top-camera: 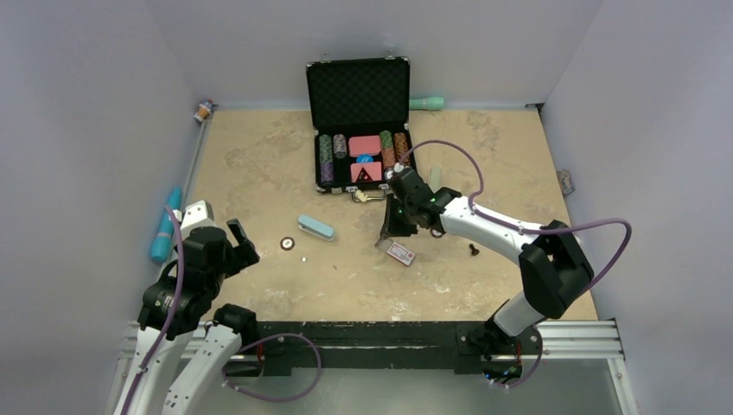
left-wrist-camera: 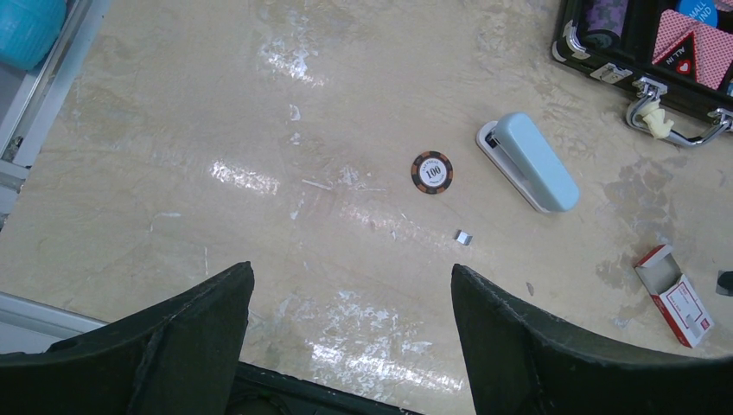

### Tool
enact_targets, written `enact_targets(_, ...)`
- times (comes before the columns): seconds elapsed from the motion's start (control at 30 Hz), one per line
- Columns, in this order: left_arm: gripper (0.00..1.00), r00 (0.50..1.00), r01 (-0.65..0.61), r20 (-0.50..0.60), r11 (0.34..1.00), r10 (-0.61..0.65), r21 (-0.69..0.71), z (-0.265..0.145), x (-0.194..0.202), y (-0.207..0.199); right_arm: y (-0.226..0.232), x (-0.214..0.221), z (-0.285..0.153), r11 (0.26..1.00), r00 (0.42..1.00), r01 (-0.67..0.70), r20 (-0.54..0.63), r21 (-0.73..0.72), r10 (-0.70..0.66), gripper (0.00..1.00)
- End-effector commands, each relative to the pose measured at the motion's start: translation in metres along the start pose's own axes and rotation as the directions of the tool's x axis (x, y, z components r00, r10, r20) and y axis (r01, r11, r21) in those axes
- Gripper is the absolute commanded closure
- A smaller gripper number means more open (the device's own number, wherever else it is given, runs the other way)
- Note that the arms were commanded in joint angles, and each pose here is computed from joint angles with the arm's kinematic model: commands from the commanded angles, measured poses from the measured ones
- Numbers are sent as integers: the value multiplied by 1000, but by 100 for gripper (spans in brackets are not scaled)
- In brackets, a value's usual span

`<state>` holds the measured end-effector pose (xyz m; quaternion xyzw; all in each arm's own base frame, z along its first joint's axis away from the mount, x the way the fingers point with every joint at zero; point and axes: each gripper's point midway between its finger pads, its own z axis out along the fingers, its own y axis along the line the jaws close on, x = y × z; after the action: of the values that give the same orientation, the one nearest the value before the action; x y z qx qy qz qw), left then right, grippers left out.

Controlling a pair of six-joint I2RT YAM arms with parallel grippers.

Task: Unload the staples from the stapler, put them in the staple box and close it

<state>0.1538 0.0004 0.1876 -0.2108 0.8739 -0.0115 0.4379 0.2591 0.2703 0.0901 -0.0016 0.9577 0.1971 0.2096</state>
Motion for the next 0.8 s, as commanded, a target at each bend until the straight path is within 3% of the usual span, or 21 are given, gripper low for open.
enact_targets(0.0, 13, 1000, -1, 30, 1000, 0, 10, 1, -6, -1, 5, -5, 1, 996, 996, -77, 35, -37, 79, 85)
enact_targets(0.77, 13, 1000, -2, 28, 1000, 1, 12, 1, -6, -2, -25, 14, 35, 985, 989, -149, 3, 87, 150, 87)
